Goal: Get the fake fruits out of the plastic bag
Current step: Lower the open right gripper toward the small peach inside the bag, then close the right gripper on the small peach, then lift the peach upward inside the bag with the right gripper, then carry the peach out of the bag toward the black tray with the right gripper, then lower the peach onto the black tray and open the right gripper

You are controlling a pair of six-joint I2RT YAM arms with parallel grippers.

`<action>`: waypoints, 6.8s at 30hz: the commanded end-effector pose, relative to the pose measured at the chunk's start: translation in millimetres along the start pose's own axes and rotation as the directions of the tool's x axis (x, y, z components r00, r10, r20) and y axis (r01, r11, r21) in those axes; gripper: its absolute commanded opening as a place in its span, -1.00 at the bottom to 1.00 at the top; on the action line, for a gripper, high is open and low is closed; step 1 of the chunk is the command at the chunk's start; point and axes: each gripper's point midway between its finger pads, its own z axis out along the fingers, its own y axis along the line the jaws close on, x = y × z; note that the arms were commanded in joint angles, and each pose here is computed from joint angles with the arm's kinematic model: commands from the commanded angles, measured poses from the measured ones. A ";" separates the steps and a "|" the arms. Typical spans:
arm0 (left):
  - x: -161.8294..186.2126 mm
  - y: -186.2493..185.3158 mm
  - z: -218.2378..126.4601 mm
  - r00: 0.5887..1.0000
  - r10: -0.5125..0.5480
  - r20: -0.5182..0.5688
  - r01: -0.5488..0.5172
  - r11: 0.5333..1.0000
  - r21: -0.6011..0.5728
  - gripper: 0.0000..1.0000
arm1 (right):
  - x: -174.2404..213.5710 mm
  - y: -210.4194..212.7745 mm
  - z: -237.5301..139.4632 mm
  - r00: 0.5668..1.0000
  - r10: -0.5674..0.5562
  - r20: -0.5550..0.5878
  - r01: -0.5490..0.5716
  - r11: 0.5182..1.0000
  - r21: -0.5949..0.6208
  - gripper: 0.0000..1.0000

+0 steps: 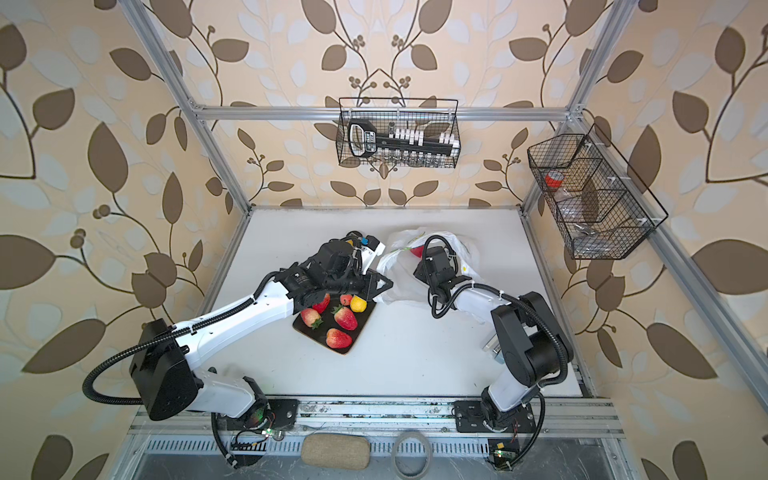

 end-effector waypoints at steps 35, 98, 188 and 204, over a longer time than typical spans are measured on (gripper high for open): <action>-20.0 -25.3 -21.4 0.998 0.008 0.065 -0.012 0.999 0.049 -1.00 | 11.7 46.5 41.3 0.882 0.420 -0.214 -0.455 0.878 -0.149 0.19; -4.5 1.0 -21.1 0.999 -0.018 0.050 0.021 0.998 -0.065 -1.00 | -26.5 25.9 55.9 0.988 0.137 -0.069 -0.132 0.989 0.071 -0.41; -2.0 156.1 -239.5 0.710 -0.266 0.652 0.680 0.498 -0.538 0.98 | 97.1 257.3 -224.4 0.648 -0.729 0.220 0.640 0.364 -0.676 -0.31; 48.2 156.3 -284.2 0.637 -0.195 0.746 0.743 0.411 -0.528 0.98 | 165.9 260.6 -61.7 0.663 -0.748 0.024 0.694 0.603 -0.395 -0.30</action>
